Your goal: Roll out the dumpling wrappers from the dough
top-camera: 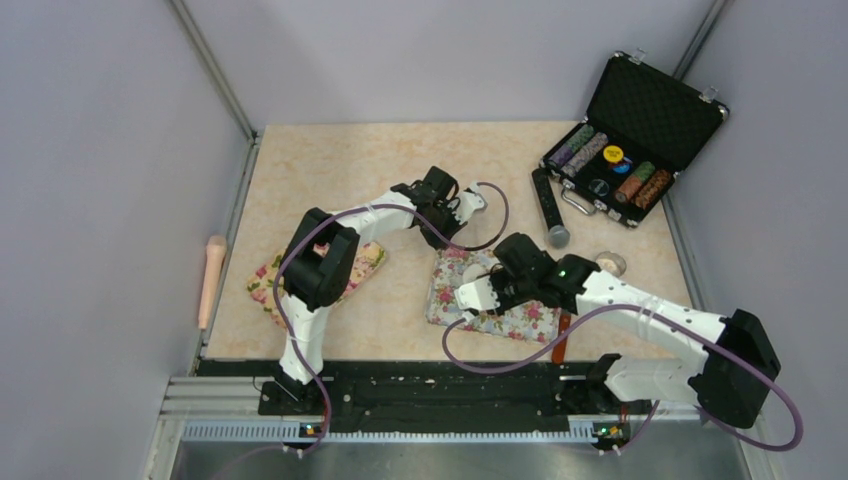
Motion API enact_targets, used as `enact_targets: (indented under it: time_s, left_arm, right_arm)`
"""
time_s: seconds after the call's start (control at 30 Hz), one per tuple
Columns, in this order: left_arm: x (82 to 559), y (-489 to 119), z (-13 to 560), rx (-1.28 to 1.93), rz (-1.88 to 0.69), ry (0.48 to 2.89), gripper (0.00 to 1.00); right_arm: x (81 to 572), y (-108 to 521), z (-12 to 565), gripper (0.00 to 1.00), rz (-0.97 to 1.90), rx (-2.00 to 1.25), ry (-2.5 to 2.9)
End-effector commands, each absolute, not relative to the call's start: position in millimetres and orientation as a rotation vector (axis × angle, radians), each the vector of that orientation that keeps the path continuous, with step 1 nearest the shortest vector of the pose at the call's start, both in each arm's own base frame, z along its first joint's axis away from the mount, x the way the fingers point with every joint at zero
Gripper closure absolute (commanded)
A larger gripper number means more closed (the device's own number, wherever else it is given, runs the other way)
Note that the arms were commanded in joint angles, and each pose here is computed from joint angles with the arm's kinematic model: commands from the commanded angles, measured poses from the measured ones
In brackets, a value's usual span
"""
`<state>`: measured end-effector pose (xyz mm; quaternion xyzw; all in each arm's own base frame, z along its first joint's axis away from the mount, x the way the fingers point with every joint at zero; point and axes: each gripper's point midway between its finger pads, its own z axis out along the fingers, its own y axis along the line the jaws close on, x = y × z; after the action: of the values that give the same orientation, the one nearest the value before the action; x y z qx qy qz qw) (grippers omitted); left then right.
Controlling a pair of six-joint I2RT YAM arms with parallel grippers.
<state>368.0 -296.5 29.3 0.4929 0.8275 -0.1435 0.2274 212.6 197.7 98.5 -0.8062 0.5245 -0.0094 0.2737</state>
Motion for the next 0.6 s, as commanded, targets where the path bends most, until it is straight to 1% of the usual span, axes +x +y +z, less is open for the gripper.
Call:
enact_targets:
  time_s: [0.0,0.33,0.57]
  left_arm:
    - [378,-274,47,1.334,-0.27,2.272,1.0]
    - [379,-273,50,1.326,-0.266,2.271,1.0]
    - [379,-274,49,1.325,-0.27,2.273,1.0]
  right_arm:
    - [111,109,42,1.0,0.232,-2.525,1.834]
    - [96,97,42,1.0,0.243,-2.569,1.88]
    - [98,96,53,1.0,0.215,-2.545,1.853]
